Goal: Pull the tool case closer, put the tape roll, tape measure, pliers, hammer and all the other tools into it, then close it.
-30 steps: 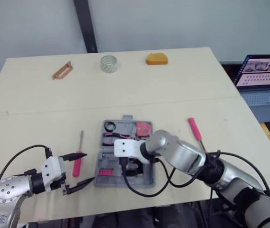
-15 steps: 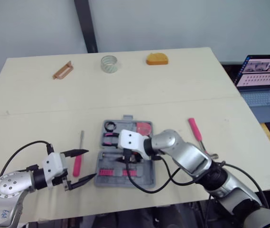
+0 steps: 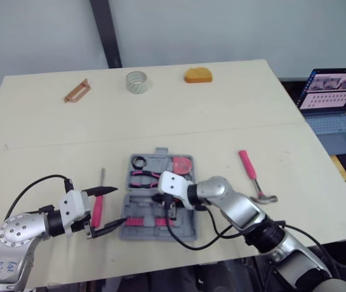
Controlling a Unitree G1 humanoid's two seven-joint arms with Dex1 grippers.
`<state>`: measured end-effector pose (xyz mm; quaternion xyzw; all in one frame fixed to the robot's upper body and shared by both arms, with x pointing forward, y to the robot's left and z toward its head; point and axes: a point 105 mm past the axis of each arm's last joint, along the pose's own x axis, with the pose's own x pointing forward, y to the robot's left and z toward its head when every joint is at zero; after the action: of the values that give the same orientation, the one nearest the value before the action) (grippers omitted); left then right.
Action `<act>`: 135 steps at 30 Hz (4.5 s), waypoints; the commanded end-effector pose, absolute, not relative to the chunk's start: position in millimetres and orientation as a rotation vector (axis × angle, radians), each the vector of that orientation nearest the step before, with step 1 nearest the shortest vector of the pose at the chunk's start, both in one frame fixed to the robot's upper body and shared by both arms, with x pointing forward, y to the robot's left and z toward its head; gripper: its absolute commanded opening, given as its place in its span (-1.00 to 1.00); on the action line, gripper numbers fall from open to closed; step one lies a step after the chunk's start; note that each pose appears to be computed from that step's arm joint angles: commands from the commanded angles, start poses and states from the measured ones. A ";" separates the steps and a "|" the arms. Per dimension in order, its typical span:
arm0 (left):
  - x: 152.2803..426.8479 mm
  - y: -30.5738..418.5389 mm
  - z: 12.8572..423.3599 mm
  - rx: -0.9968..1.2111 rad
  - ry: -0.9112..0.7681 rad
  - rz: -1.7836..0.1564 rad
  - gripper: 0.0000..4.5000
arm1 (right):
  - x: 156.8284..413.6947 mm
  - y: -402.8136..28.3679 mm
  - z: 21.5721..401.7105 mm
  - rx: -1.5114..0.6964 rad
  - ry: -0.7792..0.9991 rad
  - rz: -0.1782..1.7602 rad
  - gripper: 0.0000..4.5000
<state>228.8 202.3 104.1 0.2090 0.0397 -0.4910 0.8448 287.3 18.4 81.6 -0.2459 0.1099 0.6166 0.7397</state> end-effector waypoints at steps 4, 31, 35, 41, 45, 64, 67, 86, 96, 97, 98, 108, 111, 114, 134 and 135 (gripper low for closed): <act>229.8 200.9 105.4 0.442 0.076 -1.036 1.00 | 282.2 16.8 84.4 -0.543 0.216 1.366 -0.98; 232.0 201.9 101.8 0.437 0.074 -1.032 1.00 | 281.4 10.1 72.4 -0.575 0.266 1.372 -0.98; 233.5 201.1 101.6 0.436 0.071 -1.033 1.00 | 283.9 8.9 71.3 -0.585 0.268 1.361 -0.98; 234.4 200.4 101.2 0.435 0.069 -1.035 1.00 | 283.6 6.6 64.4 -0.594 0.293 1.358 -0.98; 234.4 200.2 101.0 0.434 0.069 -1.035 1.00 | 283.2 5.1 59.5 -0.592 0.315 1.355 -0.98; 232.8 195.8 98.5 0.415 0.076 -1.048 1.00 | 288.8 -6.5 33.3 -0.544 0.518 1.256 -0.98; 232.9 195.5 98.5 0.413 0.076 -1.048 1.00 | 288.1 -7.5 29.6 -0.544 0.538 1.253 -0.98; 234.6 194.1 99.8 0.409 0.075 -1.046 1.00 | 285.6 -14.0 8.6 -0.565 0.597 1.254 -0.98; 244.9 204.1 113.7 0.296 0.133 -0.981 1.00 | 286.1 -18.0 128.2 -0.208 0.190 1.381 -0.98; 246.6 209.6 116.9 0.286 0.140 -0.961 1.00 | 287.5 -30.9 138.3 -0.167 0.184 1.364 -0.87; 247.9 214.5 119.7 0.279 0.144 -0.943 1.00 | 288.8 -42.2 144.7 -0.139 0.189 1.346 -0.73; 230.3 341.3 128.3 0.224 0.257 -0.499 1.00 | 287.7 -252.7 141.0 -0.098 0.369 0.812 0.95; 219.0 365.0 126.6 0.219 0.270 -0.411 1.00 | 283.6 -299.0 136.4 -0.106 0.377 0.651 0.95; 209.5 390.4 122.9 0.193 0.270 -0.312 1.00 | 279.3 -340.6 124.8 -0.117 0.383 0.473 0.95; 197.3 416.7 99.9 0.204 0.259 -0.217 1.00 | 278.2 -388.7 104.1 -0.074 0.334 0.227 0.95; 200.6 412.6 101.8 0.206 0.250 -0.235 1.00 | 278.8 -385.3 104.7 -0.062 0.333 0.234 0.95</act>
<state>197.1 417.3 93.4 0.0901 0.1378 -0.1030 0.9810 275.4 -389.4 94.7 -0.0315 0.1827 0.1141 0.9760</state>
